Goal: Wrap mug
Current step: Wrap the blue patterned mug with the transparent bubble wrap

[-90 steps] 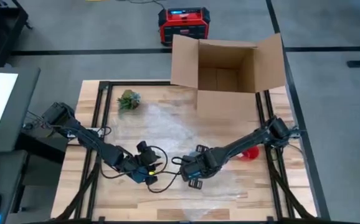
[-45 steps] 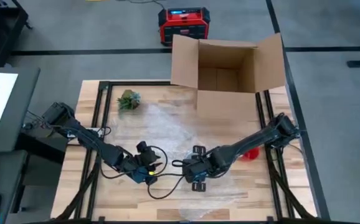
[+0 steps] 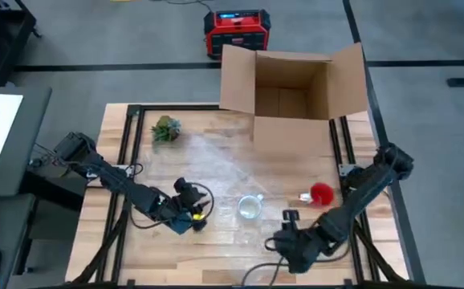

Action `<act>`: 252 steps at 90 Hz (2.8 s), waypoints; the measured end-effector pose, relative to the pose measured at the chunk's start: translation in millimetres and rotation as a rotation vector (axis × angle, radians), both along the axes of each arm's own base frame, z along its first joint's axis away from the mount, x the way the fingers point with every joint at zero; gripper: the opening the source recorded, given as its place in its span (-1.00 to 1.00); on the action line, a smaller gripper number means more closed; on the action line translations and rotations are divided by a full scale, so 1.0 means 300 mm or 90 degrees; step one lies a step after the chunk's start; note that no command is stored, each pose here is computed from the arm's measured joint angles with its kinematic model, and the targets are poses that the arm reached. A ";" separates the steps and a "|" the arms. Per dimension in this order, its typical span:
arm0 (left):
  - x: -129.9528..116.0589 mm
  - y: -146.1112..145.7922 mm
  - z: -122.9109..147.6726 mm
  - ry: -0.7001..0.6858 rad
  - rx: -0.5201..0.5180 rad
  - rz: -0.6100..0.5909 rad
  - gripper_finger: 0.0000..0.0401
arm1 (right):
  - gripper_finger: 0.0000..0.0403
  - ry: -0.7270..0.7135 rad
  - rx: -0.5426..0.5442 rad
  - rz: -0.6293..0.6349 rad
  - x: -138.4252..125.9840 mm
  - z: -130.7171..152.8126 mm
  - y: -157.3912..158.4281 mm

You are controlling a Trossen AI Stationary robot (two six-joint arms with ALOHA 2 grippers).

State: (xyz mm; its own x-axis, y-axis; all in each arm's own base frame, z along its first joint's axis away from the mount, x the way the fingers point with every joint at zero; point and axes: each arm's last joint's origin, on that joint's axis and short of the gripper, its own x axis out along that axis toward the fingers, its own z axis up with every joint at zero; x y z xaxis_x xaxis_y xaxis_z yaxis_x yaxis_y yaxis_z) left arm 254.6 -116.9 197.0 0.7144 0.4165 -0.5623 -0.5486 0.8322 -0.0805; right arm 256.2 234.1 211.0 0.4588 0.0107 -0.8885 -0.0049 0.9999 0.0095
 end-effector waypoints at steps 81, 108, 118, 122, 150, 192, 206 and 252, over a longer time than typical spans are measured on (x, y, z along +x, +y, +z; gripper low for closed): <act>0.122 0.751 -0.164 0.240 -0.142 0.135 -0.25 | -0.21 -0.025 0.001 -0.004 -0.019 -0.084 -0.013; 0.161 0.732 -0.236 0.265 -0.119 0.109 -0.60 | -0.21 -0.037 -0.004 -0.001 -0.024 -0.082 -0.005; 0.167 0.715 -0.213 0.261 -0.100 0.079 -0.92 | -0.21 -0.048 -0.009 0.001 -0.030 -0.081 0.003; 0.171 0.707 -0.197 0.260 -0.100 0.068 -0.95 | -0.21 -0.055 -0.014 -0.002 -0.029 -0.080 0.004; 0.216 0.583 -0.004 0.156 -0.061 -0.048 -1.00 | -0.21 -0.060 -0.015 -0.003 -0.030 -0.093 0.000; 0.197 0.385 0.175 0.032 -0.014 -0.181 -1.00 | -0.21 -0.088 -0.037 -0.018 -0.024 -0.090 -0.004; 0.208 0.334 0.195 -0.003 0.018 -0.230 -1.00 | -0.21 -0.094 -0.039 -0.025 -0.017 -0.089 -0.009; 0.207 0.175 0.232 -0.049 0.160 -0.344 -1.00 | -0.21 -0.115 -0.079 -0.049 0.038 -0.121 -0.044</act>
